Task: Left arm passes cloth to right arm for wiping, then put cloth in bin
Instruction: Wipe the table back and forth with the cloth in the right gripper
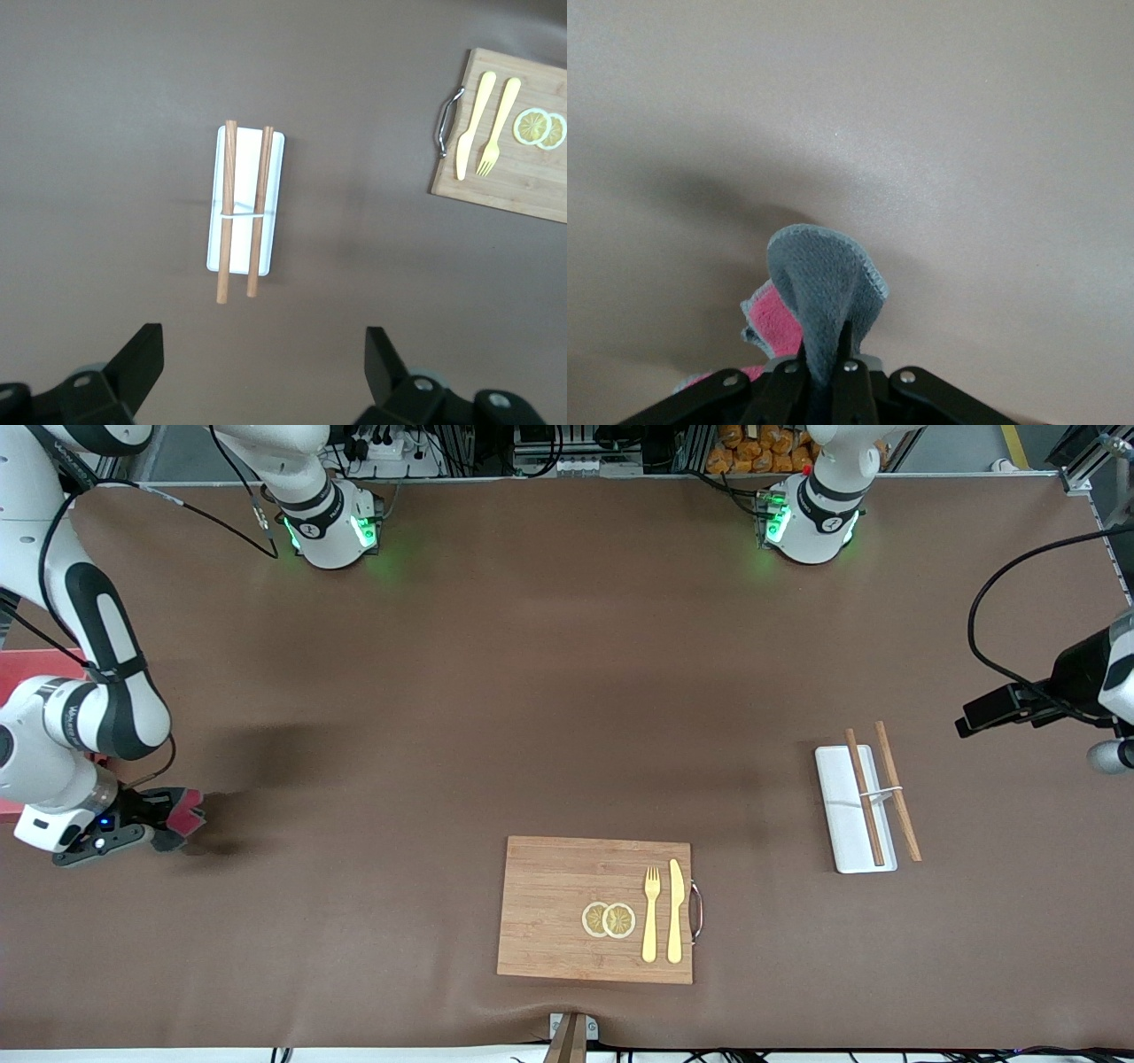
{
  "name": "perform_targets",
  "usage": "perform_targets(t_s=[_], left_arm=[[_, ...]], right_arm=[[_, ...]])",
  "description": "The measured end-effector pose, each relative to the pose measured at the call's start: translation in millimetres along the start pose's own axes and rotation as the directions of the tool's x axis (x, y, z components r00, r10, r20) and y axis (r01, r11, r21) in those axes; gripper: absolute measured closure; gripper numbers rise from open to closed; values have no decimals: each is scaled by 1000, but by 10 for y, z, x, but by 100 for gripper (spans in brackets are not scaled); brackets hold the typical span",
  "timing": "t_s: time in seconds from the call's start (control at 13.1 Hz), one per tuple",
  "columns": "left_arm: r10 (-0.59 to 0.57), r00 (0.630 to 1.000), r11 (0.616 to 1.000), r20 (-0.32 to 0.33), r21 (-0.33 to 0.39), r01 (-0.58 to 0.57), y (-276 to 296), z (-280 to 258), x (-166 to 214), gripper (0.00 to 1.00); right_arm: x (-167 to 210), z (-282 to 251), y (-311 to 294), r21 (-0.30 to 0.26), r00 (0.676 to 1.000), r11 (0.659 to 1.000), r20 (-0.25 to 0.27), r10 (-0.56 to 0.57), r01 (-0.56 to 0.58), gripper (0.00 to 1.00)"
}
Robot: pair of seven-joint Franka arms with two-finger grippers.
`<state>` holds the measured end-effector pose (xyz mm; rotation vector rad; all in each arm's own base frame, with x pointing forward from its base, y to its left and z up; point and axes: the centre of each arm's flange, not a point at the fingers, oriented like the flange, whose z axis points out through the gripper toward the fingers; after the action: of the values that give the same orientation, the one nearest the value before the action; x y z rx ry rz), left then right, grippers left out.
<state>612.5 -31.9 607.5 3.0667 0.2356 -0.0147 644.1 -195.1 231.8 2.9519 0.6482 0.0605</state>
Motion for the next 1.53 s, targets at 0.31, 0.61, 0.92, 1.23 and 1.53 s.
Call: perform_targets(t_s=[0.31, 0.61, 0.92, 1.23, 1.53], left_arm=[[12, 1000, 999, -1, 52, -12, 112, -91, -380, 0], [9, 1000, 998, 8, 62, -10, 94, -74, -488, 0], [2, 1000, 998, 18, 65, -3, 49, -23, -473, 0], [6, 1000, 998, 16, 64, -7, 73, -24, -478, 0], [8, 1000, 998, 12, 63, -8, 81, -27, -475, 0]], right_arm=[[456, 73, -784, 37, 997, 997, 7, 73, -73, 92], [906, 94, -1762, 50, 981, 980, 23, 192, -193, 92], [1258, 17, -2842, 60, 931, 930, 30, 363, -364, 92], [1493, -361, -3643, 151, 862, 850, 41, 505, -505, 92], [1382, -1082, -3050, 106, 863, 856, 47, 503, -505, 92]])
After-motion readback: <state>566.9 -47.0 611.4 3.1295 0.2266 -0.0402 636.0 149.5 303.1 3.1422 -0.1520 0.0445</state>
